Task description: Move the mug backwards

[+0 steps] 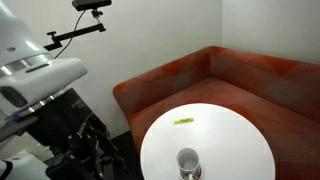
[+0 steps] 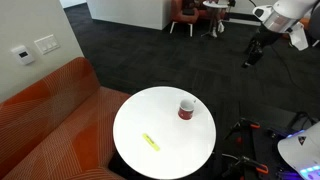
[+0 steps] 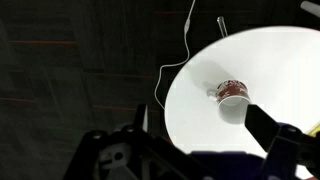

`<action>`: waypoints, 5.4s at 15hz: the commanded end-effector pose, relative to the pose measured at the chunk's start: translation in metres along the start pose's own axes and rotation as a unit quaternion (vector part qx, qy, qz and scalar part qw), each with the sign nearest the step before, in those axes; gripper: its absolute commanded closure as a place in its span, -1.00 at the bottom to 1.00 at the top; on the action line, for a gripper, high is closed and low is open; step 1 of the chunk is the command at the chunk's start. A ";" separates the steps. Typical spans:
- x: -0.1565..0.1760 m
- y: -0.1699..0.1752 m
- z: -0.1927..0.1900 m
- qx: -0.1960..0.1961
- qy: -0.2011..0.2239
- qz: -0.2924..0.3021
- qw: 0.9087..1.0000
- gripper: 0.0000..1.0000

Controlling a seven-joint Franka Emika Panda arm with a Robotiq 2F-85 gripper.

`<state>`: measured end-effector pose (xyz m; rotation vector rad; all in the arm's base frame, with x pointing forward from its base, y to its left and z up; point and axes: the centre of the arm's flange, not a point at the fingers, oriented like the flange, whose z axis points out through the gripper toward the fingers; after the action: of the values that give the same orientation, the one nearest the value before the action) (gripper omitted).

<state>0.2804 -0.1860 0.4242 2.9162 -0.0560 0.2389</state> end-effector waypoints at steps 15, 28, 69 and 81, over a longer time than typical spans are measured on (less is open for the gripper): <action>0.050 -0.008 0.005 -0.025 0.030 -0.107 0.993 -1.00; 0.120 -0.024 0.090 0.012 0.024 -0.376 0.926 -1.00; 0.186 -0.102 0.266 0.071 0.010 -0.506 0.860 -1.00; 0.204 -0.117 0.314 0.082 -0.012 -0.533 0.842 -1.00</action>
<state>0.5236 -0.1419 0.1378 2.6161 1.5398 0.0184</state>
